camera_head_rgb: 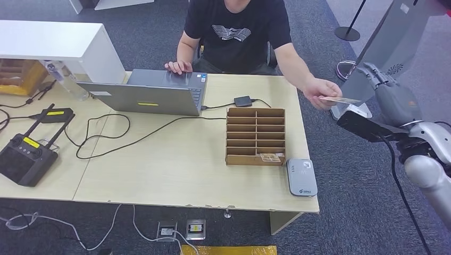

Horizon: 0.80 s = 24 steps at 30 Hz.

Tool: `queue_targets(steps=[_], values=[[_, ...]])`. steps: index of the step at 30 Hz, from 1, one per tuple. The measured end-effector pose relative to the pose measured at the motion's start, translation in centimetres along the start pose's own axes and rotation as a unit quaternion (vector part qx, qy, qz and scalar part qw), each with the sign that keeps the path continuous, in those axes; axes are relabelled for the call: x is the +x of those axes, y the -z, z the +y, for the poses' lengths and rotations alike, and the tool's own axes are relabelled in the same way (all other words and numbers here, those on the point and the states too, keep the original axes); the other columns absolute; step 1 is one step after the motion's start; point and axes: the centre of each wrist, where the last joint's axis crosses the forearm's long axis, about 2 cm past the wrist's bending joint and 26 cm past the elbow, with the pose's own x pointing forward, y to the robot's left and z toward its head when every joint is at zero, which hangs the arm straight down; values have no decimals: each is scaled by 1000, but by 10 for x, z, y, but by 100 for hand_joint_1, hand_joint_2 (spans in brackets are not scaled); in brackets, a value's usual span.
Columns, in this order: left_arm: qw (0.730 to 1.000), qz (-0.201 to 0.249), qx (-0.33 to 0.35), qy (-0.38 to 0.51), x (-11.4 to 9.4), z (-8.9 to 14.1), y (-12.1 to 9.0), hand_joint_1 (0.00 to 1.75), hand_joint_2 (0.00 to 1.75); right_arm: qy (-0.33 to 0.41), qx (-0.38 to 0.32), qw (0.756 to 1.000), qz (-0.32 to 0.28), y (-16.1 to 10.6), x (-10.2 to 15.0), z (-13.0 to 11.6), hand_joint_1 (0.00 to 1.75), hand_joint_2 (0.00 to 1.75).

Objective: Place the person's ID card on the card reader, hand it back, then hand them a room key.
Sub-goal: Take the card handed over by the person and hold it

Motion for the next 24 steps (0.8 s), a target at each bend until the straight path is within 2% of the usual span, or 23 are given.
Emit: queue_targets(steps=[4,5,6,8,9,10,17,24], values=[[1000,0,0,-1,0,-1,0,0,0,9,8,1000,-8,4,8,9,0,175],[1000,0,0,-1,0,-1,0,0,0,11,10,1000,-9,5,9,11,8,175],[1000,0,0,-1,0,-1,0,0,0,12,11,1000,-10,5,10,12,43,175],[1000,0,0,-2,0,-1,0,0,0,14,15,1000,-13,7,13,16,130,175],[1000,1,0,-4,0,-2,0,0,0,15,17,1000,-15,7,14,17,165,175],[1000,2,0,-5,0,-2,0,0,0,17,19,1000,-16,8,16,19,174,175],[1000,10,3,-11,1,-7,0,0,0,27,34,999,-21,15,27,26,175,175],[1000,12,4,-13,1,-11,0,0,0,31,39,999,-23,22,30,24,175,175]])
